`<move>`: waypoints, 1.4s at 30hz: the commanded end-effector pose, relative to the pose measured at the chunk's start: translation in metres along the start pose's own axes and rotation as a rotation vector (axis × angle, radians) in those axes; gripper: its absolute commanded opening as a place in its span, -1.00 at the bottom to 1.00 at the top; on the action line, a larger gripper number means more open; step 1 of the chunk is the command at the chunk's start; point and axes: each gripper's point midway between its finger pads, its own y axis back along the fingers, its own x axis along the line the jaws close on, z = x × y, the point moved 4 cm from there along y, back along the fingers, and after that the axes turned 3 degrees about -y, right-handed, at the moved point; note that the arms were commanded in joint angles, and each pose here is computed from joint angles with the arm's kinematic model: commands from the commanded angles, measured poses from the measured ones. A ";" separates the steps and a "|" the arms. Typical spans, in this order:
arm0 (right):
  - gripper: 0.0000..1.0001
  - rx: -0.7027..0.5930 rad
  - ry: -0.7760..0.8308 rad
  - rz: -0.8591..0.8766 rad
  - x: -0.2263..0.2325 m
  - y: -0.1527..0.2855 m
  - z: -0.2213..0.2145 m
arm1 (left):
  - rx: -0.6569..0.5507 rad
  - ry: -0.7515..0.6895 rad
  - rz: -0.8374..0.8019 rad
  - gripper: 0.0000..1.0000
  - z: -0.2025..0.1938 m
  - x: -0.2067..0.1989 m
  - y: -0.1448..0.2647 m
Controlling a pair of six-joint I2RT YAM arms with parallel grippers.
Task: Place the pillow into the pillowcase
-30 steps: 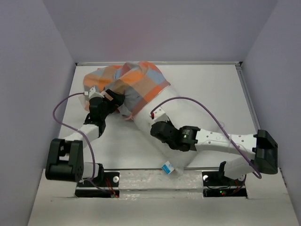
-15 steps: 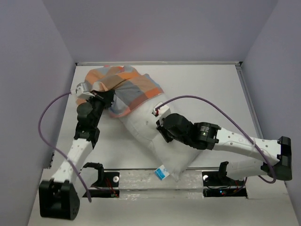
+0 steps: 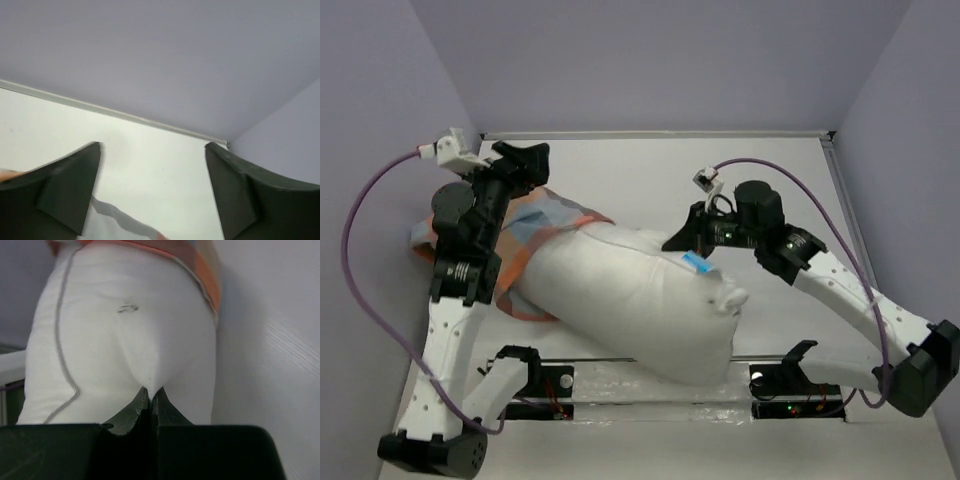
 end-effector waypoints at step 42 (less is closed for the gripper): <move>0.37 -0.064 0.155 -0.269 -0.080 -0.024 0.006 | 0.499 -0.811 0.294 0.61 -0.170 0.032 -0.117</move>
